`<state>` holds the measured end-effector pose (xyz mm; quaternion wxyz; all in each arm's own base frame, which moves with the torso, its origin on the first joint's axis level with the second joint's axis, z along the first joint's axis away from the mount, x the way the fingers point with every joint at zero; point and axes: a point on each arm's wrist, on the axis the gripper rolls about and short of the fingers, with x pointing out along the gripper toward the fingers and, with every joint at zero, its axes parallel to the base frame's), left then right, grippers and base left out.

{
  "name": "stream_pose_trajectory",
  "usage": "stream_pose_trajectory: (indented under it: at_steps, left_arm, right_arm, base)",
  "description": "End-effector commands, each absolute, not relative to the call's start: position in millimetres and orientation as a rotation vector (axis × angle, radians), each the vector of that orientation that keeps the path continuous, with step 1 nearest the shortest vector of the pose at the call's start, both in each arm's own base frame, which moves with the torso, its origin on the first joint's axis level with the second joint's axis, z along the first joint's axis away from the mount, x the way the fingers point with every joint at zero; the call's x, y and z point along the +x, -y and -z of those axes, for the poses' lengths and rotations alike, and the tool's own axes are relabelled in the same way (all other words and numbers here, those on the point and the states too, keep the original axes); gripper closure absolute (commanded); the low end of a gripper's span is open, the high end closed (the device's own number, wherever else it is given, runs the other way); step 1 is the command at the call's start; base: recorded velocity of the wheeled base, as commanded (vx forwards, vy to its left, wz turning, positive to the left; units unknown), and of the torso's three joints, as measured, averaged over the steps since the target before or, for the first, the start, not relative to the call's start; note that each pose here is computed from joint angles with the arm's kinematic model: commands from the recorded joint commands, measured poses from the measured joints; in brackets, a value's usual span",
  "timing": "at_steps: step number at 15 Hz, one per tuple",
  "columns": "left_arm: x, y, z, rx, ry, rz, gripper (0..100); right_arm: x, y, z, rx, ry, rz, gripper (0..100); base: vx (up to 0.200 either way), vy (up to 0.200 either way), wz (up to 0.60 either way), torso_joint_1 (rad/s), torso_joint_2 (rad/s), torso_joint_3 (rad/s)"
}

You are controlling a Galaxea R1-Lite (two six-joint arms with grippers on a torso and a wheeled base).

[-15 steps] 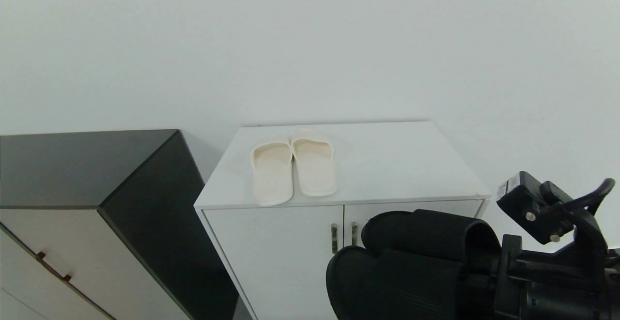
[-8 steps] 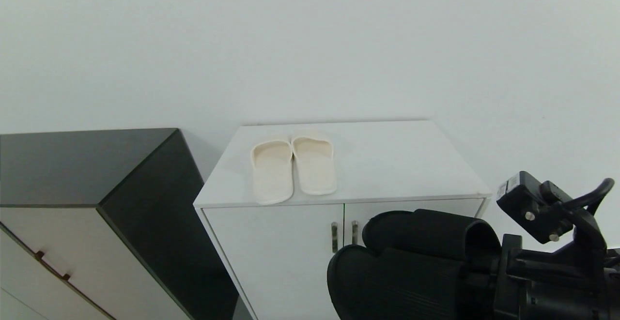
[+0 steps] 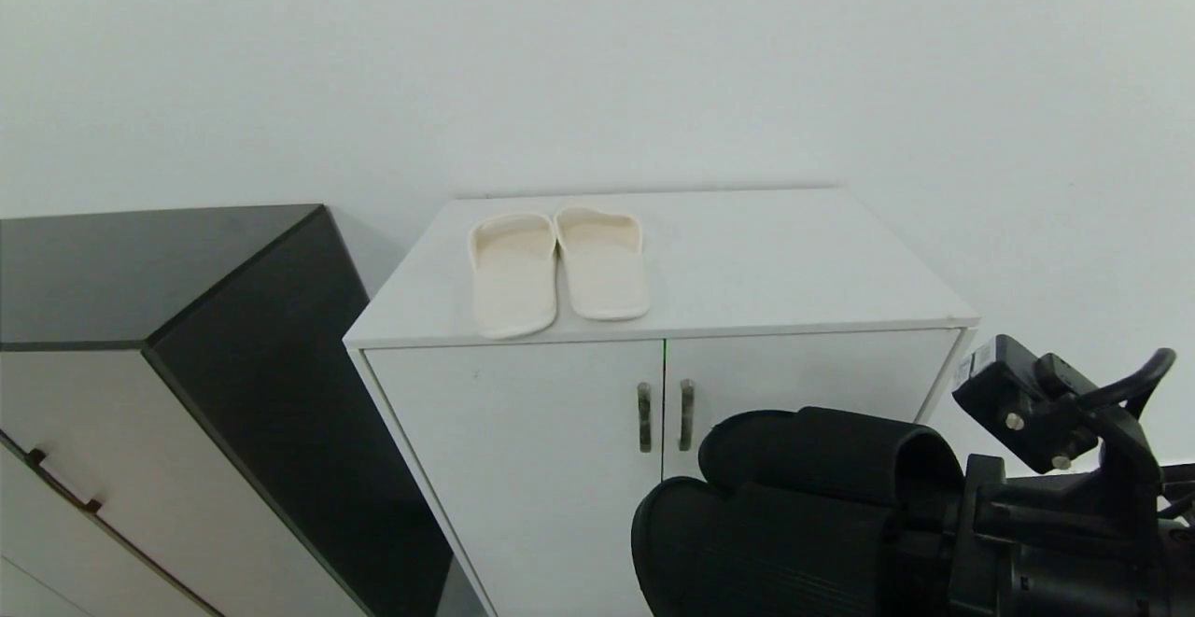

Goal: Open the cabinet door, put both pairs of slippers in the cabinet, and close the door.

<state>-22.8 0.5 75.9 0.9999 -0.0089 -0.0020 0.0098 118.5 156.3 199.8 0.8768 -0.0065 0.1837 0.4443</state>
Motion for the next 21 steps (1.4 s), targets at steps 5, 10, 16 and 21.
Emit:
stream_pose_trajectory:
  at_steps: [5, 10, 16, 21]
  left_arm:
    - [-22.8, -0.6, -76.0, -0.015, 0.005, -0.021, 0]
    - [-22.8, -0.5, -76.0, -0.008, 0.005, -0.02, 0]
    - [-22.8, -0.4, -75.8, 0.031, 0.003, -0.014, 0]
    - [-22.7, -0.2, -75.8, 0.044, 0.001, -0.006, 0]
  right_arm:
    - [118.7, -156.7, -198.0, -0.018, -0.392, -0.926, 100]
    - [117.9, -155.6, -193.9, -0.035, -0.399, -0.926, 100]
    - [116.9, -154.3, -190.5, -0.054, -0.402, -0.926, 100]
    - [116.3, -153.5, -188.7, -0.06, -0.406, -0.924, 100]
  base:
    - [0.0, 0.0, 0.0, -0.199, 0.51, 0.316]
    - [0.0, 0.0, 0.0, -0.164, 0.48, 0.316]
    - [0.0, 0.0, 0.0, -0.119, 0.46, 0.338]
    - [0.0, 0.0, 0.0, -0.047, 0.44, 0.39]
